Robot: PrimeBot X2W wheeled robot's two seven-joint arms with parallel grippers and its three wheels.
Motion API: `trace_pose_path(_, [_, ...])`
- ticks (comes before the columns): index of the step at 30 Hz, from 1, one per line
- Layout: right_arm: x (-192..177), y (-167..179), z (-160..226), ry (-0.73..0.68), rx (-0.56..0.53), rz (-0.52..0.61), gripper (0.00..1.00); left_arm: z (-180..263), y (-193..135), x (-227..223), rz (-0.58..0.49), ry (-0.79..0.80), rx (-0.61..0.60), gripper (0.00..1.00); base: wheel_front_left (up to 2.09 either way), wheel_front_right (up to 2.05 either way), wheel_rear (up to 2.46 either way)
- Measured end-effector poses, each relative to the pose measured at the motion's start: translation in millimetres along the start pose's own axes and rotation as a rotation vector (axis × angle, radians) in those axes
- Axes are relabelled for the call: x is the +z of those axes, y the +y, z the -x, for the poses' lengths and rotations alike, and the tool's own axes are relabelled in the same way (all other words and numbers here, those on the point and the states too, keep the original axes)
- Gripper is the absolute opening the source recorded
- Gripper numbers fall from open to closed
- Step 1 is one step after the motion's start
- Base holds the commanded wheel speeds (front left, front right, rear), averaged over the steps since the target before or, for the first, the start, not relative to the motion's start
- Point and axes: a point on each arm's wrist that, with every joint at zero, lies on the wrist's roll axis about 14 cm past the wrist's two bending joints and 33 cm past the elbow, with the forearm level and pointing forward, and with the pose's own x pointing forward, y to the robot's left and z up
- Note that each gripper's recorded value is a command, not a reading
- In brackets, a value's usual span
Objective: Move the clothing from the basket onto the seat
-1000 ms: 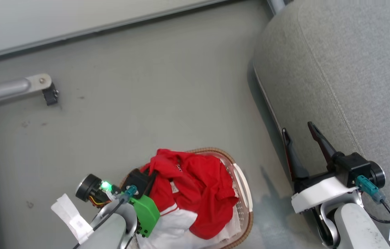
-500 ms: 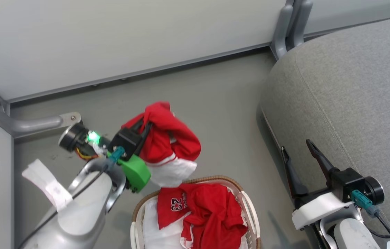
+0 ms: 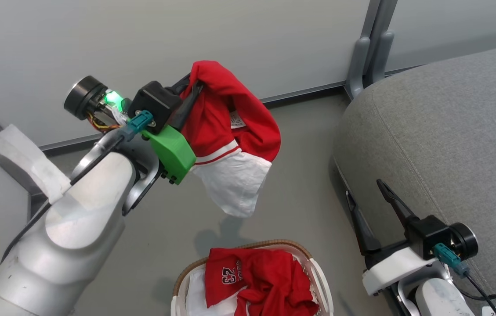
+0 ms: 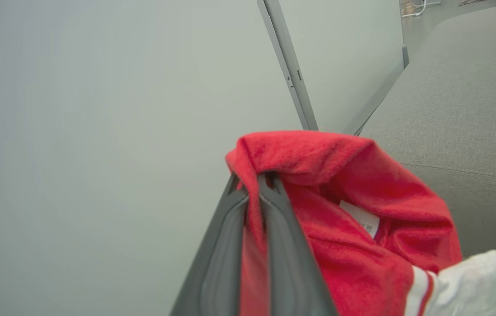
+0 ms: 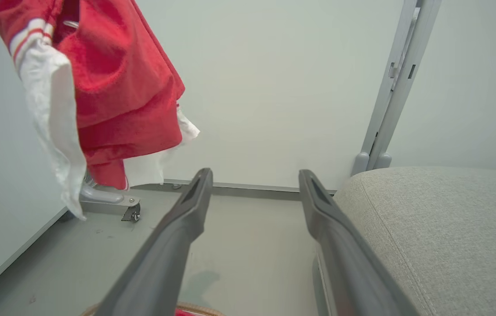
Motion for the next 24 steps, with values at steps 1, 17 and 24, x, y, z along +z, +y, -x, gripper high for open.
trace_pose_path(1, [2.1,2.5,-1.4,-0.007,0.008,0.001,1.0,-1.0,0.4,6.8,-0.003,-0.012,-0.003,0.0,0.0,0.0,0.0])
trace_pose_path(17, [72.4,56.4,-39.0,-0.214,0.187,-0.078,1.0,-1.1,-0.6,37.5,-0.03,-0.051,-0.011,0.0,0.0,0.0,0.0])
trace_pose_path(24, [71.4,82.2,-51.1,-0.198,0.273,-0.074,1.0,-1.1,-14.3,45.2,-0.022,-0.071,-0.038,0.0,0.0,0.0,0.0])
